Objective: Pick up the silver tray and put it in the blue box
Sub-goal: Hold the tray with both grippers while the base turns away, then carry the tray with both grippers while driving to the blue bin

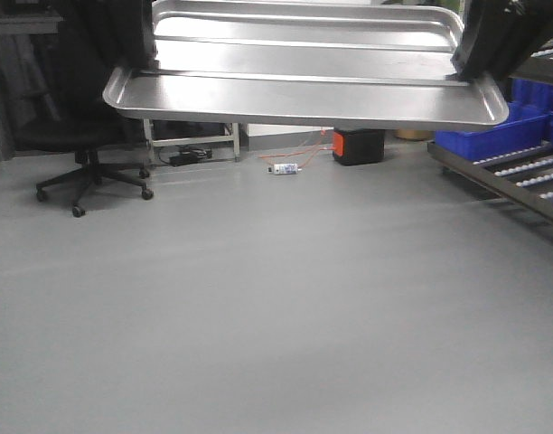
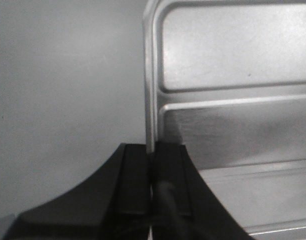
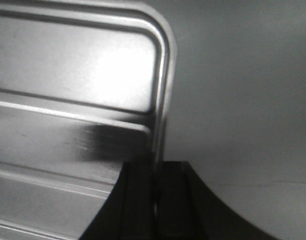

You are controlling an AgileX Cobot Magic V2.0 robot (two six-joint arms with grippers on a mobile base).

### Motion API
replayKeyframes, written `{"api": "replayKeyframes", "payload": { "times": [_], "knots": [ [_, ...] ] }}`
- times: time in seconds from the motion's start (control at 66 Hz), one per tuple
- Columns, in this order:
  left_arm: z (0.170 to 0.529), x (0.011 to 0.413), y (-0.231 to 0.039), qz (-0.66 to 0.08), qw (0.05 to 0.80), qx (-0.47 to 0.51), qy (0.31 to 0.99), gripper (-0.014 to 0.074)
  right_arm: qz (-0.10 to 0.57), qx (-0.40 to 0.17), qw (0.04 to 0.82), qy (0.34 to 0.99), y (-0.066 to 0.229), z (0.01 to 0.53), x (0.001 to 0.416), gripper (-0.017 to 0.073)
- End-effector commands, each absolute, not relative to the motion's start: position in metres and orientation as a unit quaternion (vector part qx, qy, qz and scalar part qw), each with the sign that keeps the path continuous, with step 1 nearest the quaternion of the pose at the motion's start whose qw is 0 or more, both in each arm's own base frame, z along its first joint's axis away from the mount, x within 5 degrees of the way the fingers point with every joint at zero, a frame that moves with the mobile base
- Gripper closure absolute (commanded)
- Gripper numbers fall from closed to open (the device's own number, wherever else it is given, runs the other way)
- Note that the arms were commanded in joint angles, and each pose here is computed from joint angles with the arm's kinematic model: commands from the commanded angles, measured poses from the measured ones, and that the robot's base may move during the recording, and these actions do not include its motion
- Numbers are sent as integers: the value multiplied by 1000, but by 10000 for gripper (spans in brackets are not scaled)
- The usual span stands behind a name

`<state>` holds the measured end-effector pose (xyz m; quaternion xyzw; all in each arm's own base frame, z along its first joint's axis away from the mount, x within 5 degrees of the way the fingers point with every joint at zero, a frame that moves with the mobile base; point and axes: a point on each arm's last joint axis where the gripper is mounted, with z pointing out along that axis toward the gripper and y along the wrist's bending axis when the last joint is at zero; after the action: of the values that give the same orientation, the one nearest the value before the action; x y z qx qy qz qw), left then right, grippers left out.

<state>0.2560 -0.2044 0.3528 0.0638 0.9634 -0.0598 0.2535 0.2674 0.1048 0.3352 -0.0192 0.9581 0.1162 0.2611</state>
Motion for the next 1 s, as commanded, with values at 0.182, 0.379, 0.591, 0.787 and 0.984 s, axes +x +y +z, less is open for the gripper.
{"api": "replayKeyframes", "payload": {
  "times": [0.182,0.379,0.591,0.787,0.984],
  "knots": [
    [372,251,-197,-60,287,71,953,699,115,-28,322,939,100,359,268,501],
    [372,251,-197,-60,287,71,953,699,115,-28,322,939,100,359,268,501],
    [372,251,-197,-59,286,71,954,699,115,-28,322,939,100,359,268,501],
    [371,251,-198,-61,284,70,954,699,114,-28,321,940,100,359,268,501],
    [372,251,-198,-62,285,70,954,699,114,-27,321,940,99,359,268,501]
  ]
}}
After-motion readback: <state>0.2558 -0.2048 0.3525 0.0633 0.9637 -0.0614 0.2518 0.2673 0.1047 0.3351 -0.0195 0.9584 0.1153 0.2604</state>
